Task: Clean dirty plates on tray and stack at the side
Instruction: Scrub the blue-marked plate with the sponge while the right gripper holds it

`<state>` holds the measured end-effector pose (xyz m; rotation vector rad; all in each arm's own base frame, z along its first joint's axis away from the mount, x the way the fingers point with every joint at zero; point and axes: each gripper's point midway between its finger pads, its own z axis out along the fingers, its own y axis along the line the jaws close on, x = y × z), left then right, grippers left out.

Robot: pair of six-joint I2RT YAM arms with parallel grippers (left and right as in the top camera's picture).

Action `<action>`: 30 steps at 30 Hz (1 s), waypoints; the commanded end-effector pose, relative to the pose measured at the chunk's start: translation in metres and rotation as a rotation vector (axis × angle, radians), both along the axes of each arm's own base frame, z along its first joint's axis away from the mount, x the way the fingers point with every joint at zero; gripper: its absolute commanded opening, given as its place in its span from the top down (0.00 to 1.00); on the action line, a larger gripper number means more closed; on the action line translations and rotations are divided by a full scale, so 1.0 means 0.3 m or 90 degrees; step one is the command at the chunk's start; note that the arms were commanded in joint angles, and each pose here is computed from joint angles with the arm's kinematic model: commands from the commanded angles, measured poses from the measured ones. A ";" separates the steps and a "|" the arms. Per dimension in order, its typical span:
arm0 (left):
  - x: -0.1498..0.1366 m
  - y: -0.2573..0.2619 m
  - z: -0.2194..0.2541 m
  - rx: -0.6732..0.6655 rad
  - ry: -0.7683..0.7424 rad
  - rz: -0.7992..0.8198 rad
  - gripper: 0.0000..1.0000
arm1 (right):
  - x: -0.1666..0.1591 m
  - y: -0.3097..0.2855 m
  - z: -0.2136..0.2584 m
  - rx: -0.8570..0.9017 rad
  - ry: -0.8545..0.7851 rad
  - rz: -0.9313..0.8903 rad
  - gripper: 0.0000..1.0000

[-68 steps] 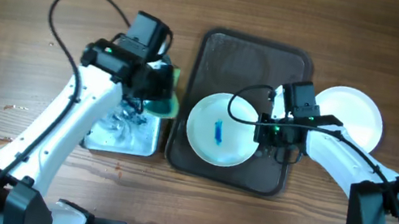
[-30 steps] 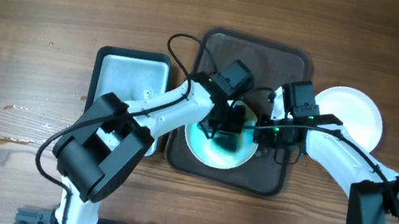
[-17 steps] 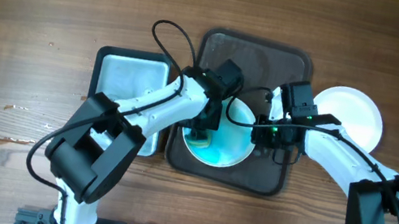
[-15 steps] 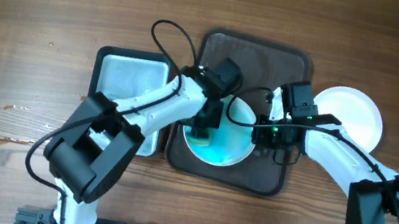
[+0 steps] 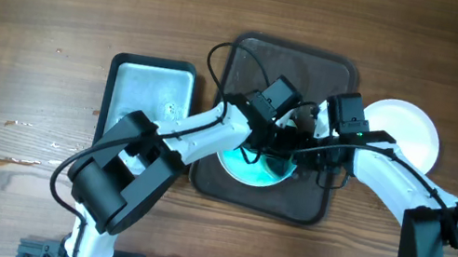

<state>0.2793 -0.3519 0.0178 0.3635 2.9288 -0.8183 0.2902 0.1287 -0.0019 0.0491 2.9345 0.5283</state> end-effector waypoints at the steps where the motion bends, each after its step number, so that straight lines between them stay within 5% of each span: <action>1: -0.073 0.083 -0.067 0.067 0.077 0.008 0.96 | -0.041 -0.038 -0.069 -0.054 0.029 0.006 0.96; 8: 0.017 0.462 -0.111 0.345 0.030 0.118 0.96 | -0.041 -0.038 -0.069 -0.054 0.029 0.006 0.96; 12: 0.056 0.574 -0.067 0.411 -0.004 0.146 0.96 | -0.040 -0.038 -0.069 -0.054 0.028 0.006 0.96; 16: 0.074 0.585 -0.001 0.387 -0.018 0.163 0.96 | -0.040 -0.038 -0.069 -0.054 0.028 0.006 0.96; 24: 0.024 0.417 0.273 0.106 0.018 0.147 0.96 | -0.041 -0.038 -0.069 -0.055 0.028 0.008 0.96; 28: 0.046 0.518 0.393 0.101 -0.032 0.199 0.96 | -0.041 -0.038 -0.069 -0.055 0.028 0.009 0.95; 30: 0.073 0.672 0.425 0.178 -0.075 0.269 0.96 | -0.041 -0.038 -0.069 -0.055 0.028 0.009 0.96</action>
